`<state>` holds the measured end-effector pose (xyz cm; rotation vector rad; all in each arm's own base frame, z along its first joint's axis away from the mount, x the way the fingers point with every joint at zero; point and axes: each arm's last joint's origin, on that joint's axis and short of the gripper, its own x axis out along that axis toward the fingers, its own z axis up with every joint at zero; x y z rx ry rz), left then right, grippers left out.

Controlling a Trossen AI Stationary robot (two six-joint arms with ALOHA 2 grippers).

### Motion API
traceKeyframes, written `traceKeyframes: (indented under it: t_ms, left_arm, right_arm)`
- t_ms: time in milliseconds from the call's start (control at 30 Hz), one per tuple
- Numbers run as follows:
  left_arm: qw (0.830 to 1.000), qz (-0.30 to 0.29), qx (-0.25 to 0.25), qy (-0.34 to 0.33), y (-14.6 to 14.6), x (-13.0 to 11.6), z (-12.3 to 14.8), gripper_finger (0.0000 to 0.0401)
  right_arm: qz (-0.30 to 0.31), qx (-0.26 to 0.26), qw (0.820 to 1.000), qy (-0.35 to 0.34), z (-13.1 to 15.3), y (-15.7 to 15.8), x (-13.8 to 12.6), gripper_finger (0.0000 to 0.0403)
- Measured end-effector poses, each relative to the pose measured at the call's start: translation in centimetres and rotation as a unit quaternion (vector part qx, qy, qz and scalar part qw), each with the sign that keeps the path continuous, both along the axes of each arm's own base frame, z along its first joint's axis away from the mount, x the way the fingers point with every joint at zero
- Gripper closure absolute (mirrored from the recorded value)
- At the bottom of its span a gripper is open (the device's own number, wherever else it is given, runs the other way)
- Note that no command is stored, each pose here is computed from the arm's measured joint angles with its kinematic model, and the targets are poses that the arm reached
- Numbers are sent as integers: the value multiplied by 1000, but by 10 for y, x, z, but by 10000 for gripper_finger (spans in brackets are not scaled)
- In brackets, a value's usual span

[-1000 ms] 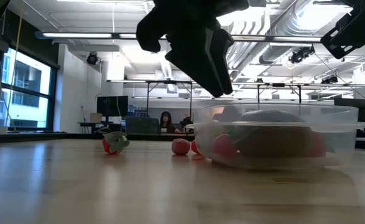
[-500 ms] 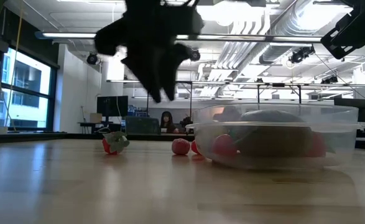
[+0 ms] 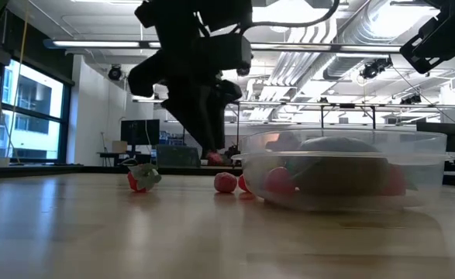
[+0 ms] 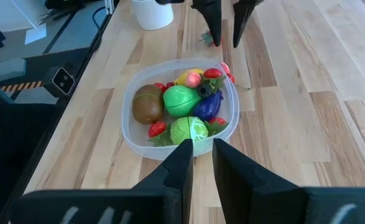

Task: Pick and placing Produce into tupperware
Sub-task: Put the apricot into the transparent bin

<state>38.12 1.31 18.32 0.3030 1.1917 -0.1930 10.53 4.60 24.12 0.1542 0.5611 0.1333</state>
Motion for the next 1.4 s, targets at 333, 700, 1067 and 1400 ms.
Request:
traceKeyframes:
  t_ms: [333,700,1067,1400]
  left_arm:
    - [1000,-2,-1,-8,-1,4,-4,201]
    - [1000,-17,-17,-3,-2,13,-25,190]
    - [999,-23,-33,-4,-2,18,-39,190]
    - [999,-26,-35,-3,-3,19,-42,190]
  right_arm:
    - [0,0,1000,0,0,0,0,352]
    - [0,-1,1000,2,0,0,0,352]
    - [0,-3,1000,6,-1,0,-1,352]
    - [0,-5,1000,9,-2,0,-1,352]
